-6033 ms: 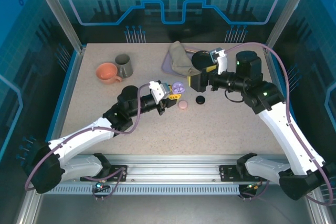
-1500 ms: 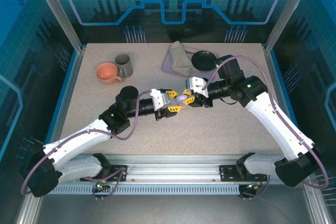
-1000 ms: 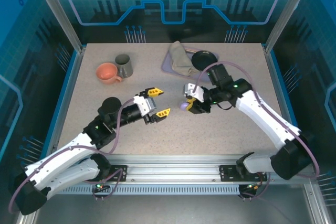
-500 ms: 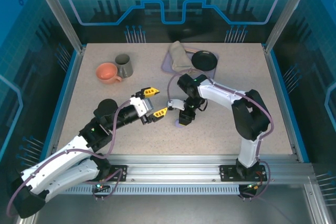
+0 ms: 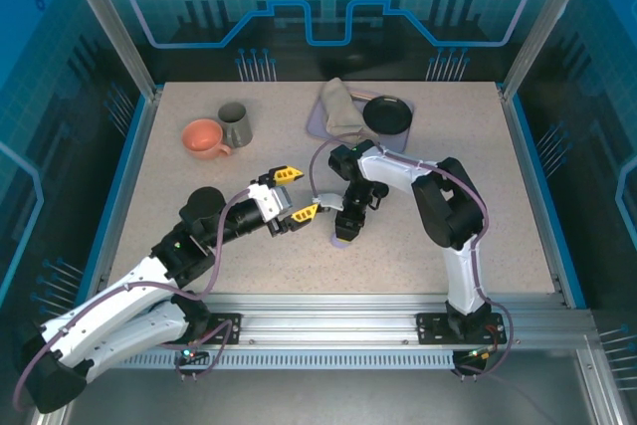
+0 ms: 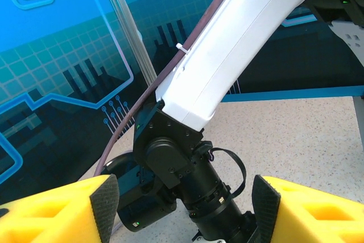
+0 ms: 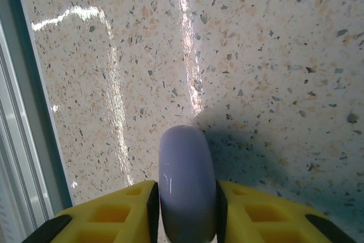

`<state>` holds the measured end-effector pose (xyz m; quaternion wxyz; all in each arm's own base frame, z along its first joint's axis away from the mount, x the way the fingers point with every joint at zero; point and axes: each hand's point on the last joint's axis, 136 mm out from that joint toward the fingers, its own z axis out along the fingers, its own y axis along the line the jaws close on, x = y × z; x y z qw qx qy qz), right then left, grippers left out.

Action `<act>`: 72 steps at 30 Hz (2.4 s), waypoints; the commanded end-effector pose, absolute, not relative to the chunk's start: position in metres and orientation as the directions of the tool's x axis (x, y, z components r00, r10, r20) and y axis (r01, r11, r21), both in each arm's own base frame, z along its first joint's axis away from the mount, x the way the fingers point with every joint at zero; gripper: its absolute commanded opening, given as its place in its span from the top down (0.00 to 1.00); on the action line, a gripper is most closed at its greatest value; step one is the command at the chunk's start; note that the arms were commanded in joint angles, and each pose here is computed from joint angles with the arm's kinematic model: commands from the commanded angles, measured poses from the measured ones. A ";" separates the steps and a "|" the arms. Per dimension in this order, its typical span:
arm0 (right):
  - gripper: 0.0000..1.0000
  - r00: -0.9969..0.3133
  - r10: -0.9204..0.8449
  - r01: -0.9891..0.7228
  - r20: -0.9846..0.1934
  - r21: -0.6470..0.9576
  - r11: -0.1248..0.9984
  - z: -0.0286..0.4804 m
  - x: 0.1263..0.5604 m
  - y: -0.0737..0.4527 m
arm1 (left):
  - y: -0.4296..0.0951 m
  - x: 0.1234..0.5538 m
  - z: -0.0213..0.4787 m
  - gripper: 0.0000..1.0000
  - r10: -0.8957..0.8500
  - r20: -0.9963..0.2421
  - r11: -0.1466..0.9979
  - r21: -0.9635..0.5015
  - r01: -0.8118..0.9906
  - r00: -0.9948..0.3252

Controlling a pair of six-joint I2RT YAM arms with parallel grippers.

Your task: Insert wireless bluetooth earbuds into charging case

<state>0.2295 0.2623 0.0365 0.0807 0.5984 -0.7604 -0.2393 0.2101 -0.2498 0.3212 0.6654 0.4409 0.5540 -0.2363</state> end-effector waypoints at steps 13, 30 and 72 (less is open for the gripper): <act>0.42 -0.349 -0.908 -0.911 -0.234 0.311 0.270 0.072 0.266 0.251 | -0.250 0.227 0.316 0.32 0.209 -0.947 0.547 0.322 0.773 0.246; 0.00 -0.578 -0.323 -0.433 -0.749 -0.054 0.900 0.189 0.352 0.098 | -0.137 0.356 0.232 0.01 -0.002 -0.945 0.951 -0.102 0.291 -0.327; 0.00 -0.377 -0.076 -0.045 -0.923 -0.064 0.997 0.094 0.396 0.019 | -0.009 0.396 0.089 0.01 -0.085 -0.915 0.995 -0.095 0.007 -0.395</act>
